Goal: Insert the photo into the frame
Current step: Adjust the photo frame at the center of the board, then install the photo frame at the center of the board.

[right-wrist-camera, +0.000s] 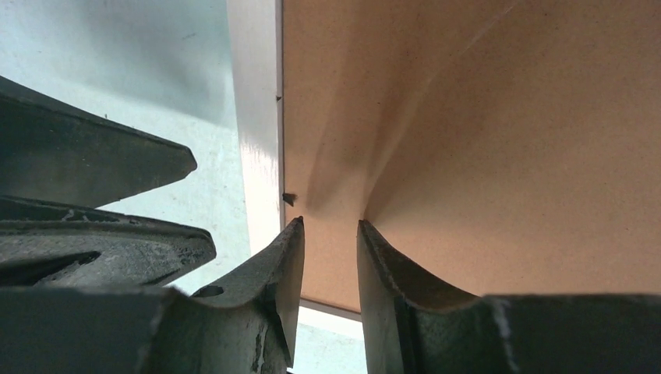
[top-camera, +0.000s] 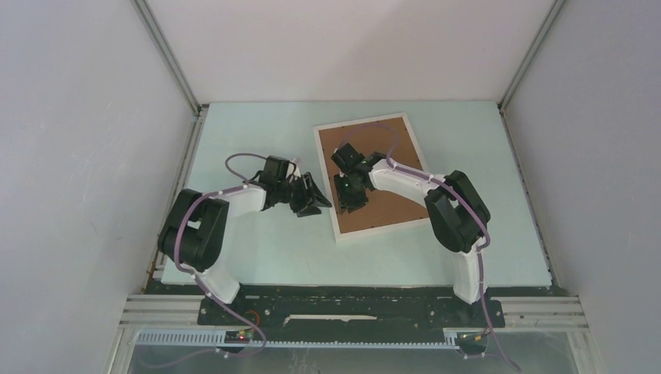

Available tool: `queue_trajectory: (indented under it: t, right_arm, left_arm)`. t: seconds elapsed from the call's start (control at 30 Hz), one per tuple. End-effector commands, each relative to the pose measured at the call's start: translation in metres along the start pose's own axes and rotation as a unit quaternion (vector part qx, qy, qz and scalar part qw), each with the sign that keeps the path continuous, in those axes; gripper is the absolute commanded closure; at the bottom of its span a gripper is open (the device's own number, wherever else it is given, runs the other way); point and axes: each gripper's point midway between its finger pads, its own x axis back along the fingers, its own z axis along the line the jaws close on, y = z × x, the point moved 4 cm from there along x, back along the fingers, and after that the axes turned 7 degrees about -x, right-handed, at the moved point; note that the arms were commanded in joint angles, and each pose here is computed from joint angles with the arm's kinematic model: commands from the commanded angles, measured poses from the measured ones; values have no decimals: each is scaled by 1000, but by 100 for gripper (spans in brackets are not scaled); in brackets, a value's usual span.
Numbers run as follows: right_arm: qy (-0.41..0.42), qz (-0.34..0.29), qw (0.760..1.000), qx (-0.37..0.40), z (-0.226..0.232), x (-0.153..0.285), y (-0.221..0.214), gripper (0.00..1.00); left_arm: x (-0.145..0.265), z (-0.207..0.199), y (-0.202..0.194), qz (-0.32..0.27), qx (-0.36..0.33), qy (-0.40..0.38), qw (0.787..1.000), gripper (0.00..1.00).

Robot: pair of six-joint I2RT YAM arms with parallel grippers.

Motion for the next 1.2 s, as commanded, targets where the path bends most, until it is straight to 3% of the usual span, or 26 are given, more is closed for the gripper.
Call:
queue_trajectory:
  t: [0.0, 0.23, 0.8, 1.17]
  right_arm:
    - [0, -12, 1000, 15, 5, 0, 9, 61]
    - [1, -9, 1000, 19, 10, -6, 9, 62]
    - [-106, -2, 993, 52, -10, -23, -7, 67]
    - [-103, 7, 993, 49, -8, -29, -12, 65]
  left_arm:
    - [-9, 4, 2, 8, -1, 7, 1000, 43]
    - [-16, 9, 1, 11, -1, 13, 1000, 53]
    - [-21, 12, 0, 16, -2, 18, 1000, 54]
    - [-20, 13, -2, 19, -1, 20, 1000, 54]
